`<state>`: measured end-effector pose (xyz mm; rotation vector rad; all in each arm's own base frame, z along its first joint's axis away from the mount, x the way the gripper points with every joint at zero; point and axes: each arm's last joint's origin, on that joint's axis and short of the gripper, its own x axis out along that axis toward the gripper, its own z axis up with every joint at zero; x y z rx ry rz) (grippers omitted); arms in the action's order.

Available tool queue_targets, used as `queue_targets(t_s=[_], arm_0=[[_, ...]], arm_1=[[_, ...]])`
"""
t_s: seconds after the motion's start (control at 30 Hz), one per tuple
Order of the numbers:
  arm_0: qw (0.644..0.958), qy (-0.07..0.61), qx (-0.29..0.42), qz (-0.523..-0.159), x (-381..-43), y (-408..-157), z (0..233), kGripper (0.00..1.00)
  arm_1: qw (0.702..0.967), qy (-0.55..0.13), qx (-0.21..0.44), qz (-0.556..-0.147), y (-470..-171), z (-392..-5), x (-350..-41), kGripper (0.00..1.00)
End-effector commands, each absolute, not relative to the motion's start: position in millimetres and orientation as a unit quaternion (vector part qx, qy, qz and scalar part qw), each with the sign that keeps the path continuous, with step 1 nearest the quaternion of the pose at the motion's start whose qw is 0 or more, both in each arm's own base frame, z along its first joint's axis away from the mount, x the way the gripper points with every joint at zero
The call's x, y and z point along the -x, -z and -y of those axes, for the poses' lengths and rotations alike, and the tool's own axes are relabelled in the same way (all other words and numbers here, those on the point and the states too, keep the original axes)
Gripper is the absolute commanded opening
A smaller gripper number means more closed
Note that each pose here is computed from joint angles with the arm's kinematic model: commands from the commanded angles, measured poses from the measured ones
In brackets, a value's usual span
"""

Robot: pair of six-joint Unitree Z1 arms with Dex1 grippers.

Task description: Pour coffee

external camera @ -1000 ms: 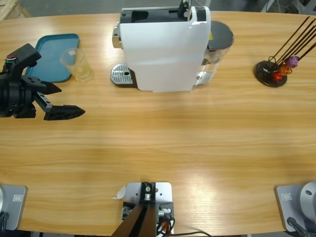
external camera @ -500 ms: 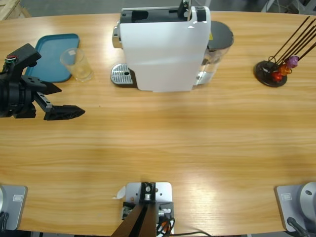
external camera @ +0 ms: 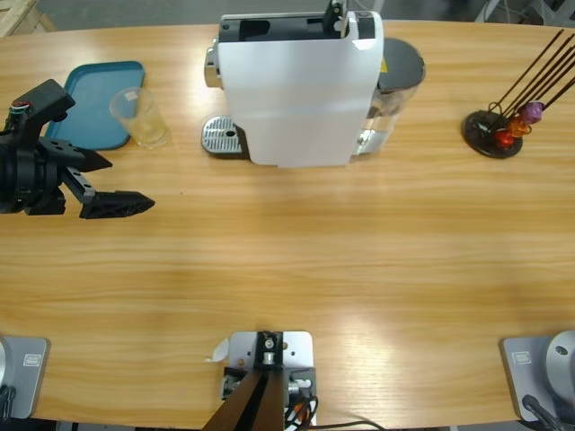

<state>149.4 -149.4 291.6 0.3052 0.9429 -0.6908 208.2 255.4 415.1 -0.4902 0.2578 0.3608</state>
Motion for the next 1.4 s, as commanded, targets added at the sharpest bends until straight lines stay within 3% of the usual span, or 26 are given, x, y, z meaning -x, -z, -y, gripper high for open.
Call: queue_targets(t_s=[0.03, 0.3, 0.8, 1.4], arm_0=[[0.809, 0.324, -0.149, -0.467, -150, -277, 153, 0.977], [0.807, 0.325, -0.149, -0.469, -151, -276, 154, 0.977], [0.807, 0.325, -0.149, -0.47, -151, -276, 155, 0.977], [0.805, 0.327, -0.148, -0.471, -151, -275, 155, 0.977]], arm_1=[[0.93, -0.136, 0.307, -0.146, -379, -279, -201, 0.0], [0.921, -0.144, 0.329, -0.149, -367, -298, -195, 0.0], [0.908, -0.145, 0.36, -0.158, -357, -342, -214, 0.0], [0.889, -0.175, 0.386, -0.175, -319, -382, -199, 0.0]])
